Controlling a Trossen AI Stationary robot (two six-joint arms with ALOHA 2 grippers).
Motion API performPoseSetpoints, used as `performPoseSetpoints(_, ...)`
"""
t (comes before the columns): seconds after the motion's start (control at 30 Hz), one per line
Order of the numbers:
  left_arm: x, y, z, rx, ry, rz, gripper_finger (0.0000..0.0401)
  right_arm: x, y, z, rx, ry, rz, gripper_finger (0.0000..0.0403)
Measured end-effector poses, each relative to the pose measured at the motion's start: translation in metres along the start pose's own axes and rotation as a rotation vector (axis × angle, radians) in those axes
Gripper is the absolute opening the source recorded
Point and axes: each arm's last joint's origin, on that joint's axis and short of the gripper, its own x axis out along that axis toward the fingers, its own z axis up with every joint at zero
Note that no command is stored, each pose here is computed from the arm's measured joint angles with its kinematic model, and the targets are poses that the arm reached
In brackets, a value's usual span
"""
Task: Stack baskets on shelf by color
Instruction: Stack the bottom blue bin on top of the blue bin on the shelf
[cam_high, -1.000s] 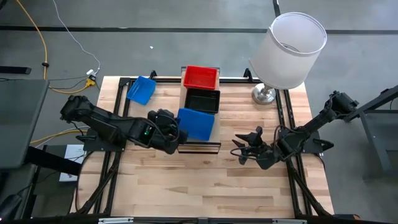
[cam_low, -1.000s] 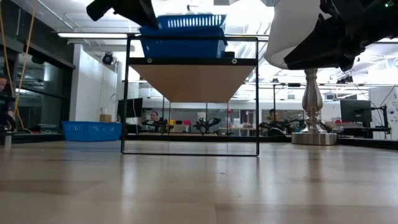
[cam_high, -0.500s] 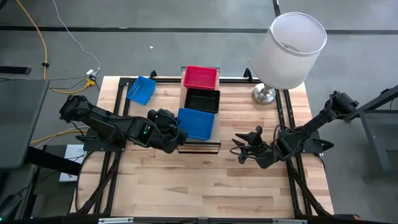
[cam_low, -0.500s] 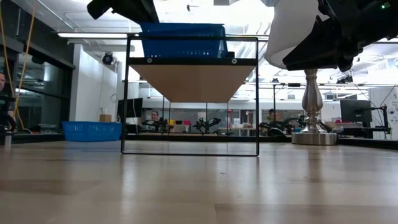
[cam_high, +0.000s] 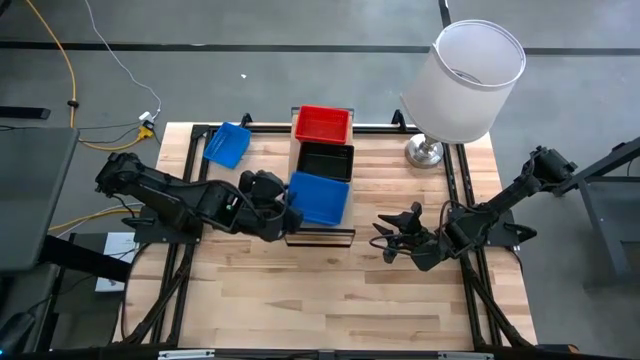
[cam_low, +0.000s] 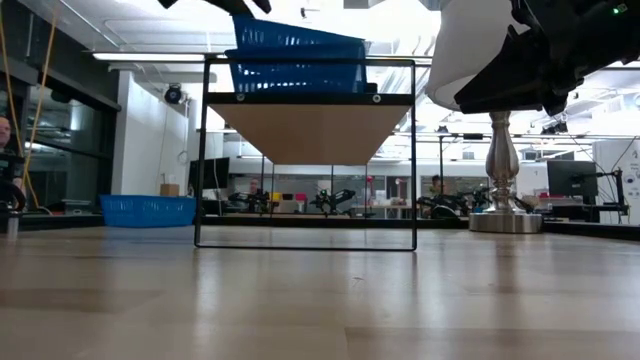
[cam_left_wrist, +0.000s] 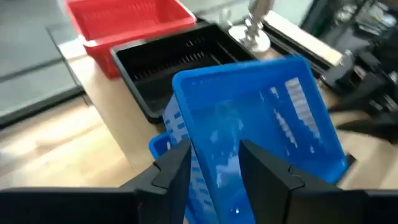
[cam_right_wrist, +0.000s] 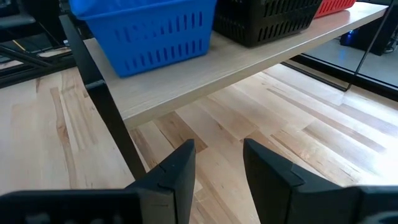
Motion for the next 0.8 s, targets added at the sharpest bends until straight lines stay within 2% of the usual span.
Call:
performPoseSetpoints(0.17, 0.000, -0.002, -0.003, 0.000, 0.103, -0.069, 0.0125, 0.000, 0.000, 0.000, 0.000, 0.000, 0.000, 0.0122)
performPoseSetpoints(0.43, -0.004, 0.001, 0.000, -0.010, 0.132, -0.101, 0.0125, 0.000, 0.000, 0.000, 0.000, 0.000, 0.000, 0.0122)
performPoseSetpoints(0.53, -0.008, 0.003, 0.002, -0.018, 0.126, -0.109, 0.0124, 0.000, 0.000, 0.000, 0.000, 0.000, 0.000, 0.0122)
performPoseSetpoints(0.73, -0.016, 0.007, 0.009, 0.047, 0.096, -0.156, 0.0124, 0.000, 0.000, 0.000, 0.000, 0.000, -0.001, 0.0122)
performPoseSetpoints(0.8, -0.020, 0.003, 0.013, 0.058, 0.041, -0.187, 0.0124, 0.000, 0.000, 0.000, -0.002, -0.003, -0.003, 0.0122)
